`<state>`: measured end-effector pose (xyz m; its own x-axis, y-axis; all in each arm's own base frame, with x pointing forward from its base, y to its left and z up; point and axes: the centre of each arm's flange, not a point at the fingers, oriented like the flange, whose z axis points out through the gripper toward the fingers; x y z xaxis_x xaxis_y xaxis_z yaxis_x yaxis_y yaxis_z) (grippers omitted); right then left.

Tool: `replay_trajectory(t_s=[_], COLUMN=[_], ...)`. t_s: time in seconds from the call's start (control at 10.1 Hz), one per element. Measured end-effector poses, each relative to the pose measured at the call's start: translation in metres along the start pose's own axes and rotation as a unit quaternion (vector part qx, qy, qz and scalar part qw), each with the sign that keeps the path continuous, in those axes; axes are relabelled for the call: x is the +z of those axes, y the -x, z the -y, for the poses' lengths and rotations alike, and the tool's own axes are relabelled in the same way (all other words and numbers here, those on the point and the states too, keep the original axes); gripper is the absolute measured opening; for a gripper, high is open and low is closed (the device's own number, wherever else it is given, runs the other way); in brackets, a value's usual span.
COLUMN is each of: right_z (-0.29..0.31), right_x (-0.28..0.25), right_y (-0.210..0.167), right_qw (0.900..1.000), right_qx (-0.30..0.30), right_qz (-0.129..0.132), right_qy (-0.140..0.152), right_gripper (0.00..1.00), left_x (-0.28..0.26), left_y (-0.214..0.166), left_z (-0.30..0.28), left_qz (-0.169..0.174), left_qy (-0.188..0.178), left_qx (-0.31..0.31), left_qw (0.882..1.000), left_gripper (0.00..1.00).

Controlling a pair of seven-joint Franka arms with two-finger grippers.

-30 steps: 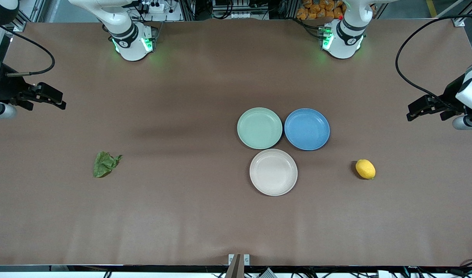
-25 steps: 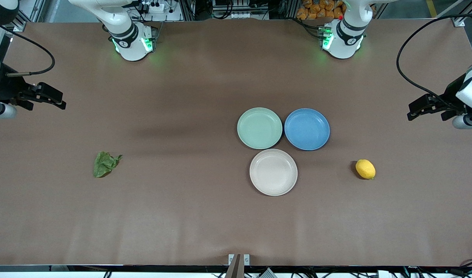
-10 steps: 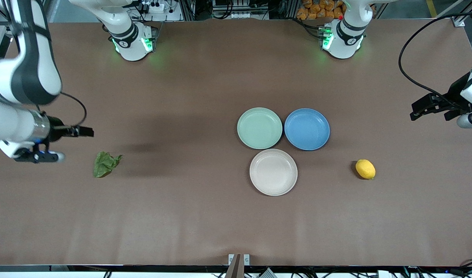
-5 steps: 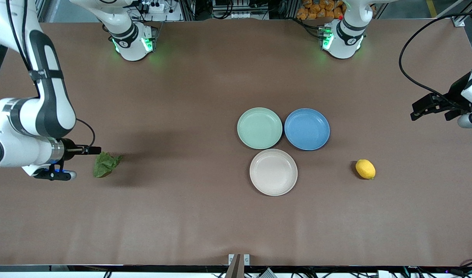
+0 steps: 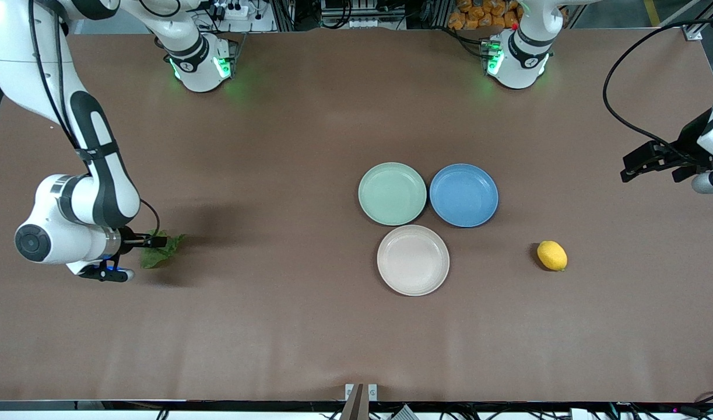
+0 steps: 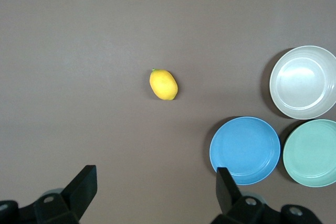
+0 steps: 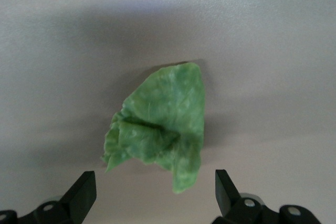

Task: Place lemon and lettuce in plates
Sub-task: 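Grasp the lettuce leaf with the right gripper and lift it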

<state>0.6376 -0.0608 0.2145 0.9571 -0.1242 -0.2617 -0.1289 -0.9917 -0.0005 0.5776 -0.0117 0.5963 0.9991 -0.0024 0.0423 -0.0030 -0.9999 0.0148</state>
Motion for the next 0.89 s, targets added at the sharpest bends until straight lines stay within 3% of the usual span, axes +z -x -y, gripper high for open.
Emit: replay_trajectory(t_s=[0.6,0.89], right_z=[-0.011,-0.009], right_x=[0.027,0.028], right_y=[0.004,0.004], right_qw=[1.0,1.0], right_qx=[0.009,0.007], right_qz=[-0.004,-0.003], right_qy=[-0.002,-0.002], right_gripper=[0.92,0.46], left_x=[0.0,0.001], left_y=[0.0,0.0], left_z=[0.0,0.0], left_qz=[0.0,0.001], left_qy=[0.0,0.0], left_qx=[0.0,0.0], left_qw=[1.0,1.0], left_gripper=[1.0,1.0])
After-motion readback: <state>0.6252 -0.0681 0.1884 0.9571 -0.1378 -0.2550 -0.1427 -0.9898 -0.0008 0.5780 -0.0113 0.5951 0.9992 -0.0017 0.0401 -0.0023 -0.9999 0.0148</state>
